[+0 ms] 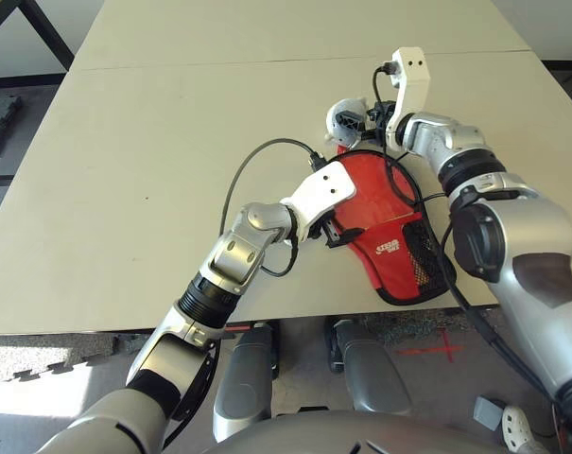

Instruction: Store the ping-pong paddle in its case and zip it.

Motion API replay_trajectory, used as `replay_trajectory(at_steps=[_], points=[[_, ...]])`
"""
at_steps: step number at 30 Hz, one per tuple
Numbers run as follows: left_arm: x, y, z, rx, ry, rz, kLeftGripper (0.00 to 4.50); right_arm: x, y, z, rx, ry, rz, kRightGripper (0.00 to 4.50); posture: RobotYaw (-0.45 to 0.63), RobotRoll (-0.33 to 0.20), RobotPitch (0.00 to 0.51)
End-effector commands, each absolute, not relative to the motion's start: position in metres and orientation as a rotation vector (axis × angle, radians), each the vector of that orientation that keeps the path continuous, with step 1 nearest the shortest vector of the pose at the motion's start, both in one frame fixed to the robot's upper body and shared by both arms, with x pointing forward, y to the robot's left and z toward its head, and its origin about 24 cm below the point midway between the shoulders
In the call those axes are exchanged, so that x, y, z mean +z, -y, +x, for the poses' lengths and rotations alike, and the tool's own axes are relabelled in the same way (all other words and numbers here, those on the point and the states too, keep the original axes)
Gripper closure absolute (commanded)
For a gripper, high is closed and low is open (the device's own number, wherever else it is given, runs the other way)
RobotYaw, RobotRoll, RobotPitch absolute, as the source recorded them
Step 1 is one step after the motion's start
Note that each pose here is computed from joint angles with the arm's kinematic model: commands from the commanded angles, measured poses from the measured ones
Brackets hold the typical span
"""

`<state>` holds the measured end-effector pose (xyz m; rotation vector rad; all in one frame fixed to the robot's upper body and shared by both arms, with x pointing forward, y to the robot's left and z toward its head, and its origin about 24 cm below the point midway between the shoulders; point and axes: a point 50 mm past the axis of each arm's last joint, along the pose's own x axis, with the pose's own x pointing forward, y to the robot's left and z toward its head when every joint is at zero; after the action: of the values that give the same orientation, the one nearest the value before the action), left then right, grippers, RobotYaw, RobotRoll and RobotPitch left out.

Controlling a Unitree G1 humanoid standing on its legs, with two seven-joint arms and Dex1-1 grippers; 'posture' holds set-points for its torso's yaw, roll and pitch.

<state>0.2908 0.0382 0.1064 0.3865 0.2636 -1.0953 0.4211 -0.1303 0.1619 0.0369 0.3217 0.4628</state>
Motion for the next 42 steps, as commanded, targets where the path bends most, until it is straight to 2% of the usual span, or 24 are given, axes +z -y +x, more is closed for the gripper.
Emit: replay_trajectory(at_steps=[1,10,13,15,28,35,42], points=[[0.072,-0.04,0.28,-1.108,-0.452,0.372,0.02,0.155,0.13,0.42,0.434,-0.352,0.019,0.0,0.04,0.0,0.252],[0.072,-0.036,0.281,-1.11,-0.447,0.37,0.0,0.158,0.143,0.422,0.394,-0.324,0.0,3.14,0.03,0.0,0.247],[0.072,-0.035,0.281,-1.116,-0.447,0.373,0.0,0.162,0.152,0.422,0.376,-0.309,0.0,4.03,0.03,0.0,0.244],[0.072,-0.035,0.281,-1.122,-0.448,0.379,0.0,0.165,0.161,0.422,0.361,-0.3,0.002,4.43,0.02,0.0,0.243],[0.072,-0.03,0.282,-1.153,-0.447,0.389,0.0,0.183,0.226,0.414,0.306,-0.284,-0.073,4.46,-0.01,0.0,0.236],[0.071,-0.028,0.283,-1.158,-0.441,0.388,0.0,0.187,0.269,0.396,0.355,-0.363,-0.163,4.46,-0.02,0.0,0.226],[0.072,-0.032,0.286,-1.151,-0.437,0.389,0.0,0.189,0.313,0.365,0.46,-0.519,-0.213,4.46,-0.05,0.0,0.216]])
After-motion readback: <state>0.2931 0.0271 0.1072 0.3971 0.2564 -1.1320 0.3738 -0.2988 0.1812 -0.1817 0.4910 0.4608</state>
